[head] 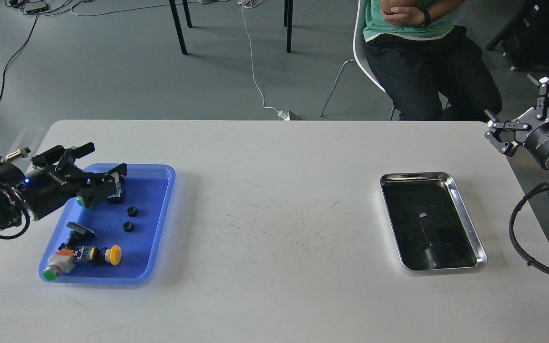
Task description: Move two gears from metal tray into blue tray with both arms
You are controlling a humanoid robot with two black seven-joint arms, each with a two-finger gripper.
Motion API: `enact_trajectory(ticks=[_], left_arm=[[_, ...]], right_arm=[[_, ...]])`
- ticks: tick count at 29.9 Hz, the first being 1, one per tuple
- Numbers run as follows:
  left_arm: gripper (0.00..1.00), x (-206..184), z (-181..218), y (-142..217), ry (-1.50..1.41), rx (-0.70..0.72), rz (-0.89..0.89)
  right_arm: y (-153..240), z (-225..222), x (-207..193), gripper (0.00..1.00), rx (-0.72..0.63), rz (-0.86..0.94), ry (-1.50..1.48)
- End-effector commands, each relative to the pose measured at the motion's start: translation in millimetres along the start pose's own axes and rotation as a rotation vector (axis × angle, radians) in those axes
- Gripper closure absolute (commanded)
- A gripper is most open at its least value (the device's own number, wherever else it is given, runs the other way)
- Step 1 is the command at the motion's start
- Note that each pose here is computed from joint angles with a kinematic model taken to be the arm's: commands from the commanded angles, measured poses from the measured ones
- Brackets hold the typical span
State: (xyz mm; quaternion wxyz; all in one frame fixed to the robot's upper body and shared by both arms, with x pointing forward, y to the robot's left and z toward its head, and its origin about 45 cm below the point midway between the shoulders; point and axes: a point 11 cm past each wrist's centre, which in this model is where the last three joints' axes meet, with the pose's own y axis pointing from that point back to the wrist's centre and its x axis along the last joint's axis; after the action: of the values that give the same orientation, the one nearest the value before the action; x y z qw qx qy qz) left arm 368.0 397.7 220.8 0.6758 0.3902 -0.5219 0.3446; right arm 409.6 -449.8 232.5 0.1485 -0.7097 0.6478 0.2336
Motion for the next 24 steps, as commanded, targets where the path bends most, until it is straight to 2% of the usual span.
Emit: enact_trajectory(ticks=[1, 5, 11, 17, 24], left_arm=[[0.04, 45, 16, -47, 0.368, 0.006, 0.155], [0.04, 81, 22, -79, 0.751, 0.000, 0.294], [0.04, 86, 32, -117, 1.296, 0.007, 0.373], [0.04, 78, 13, -126, 1.584, -0.025, 0.424], [0.03, 58, 1, -118, 1.691, -0.105, 0.327]], right_arm=[[-5, 1, -6, 0.04, 0.009, -0.010, -0.016], [-8, 1, -9, 0.04, 0.014, -0.011, -0.022], [-10, -1, -11, 0.04, 0.016, -0.011, -0.021], [-9, -8, -29, 0.04, -0.007, -0.076, 0.011], [-4, -27, -48, 0.04, -0.030, -0.144, 0.111]])
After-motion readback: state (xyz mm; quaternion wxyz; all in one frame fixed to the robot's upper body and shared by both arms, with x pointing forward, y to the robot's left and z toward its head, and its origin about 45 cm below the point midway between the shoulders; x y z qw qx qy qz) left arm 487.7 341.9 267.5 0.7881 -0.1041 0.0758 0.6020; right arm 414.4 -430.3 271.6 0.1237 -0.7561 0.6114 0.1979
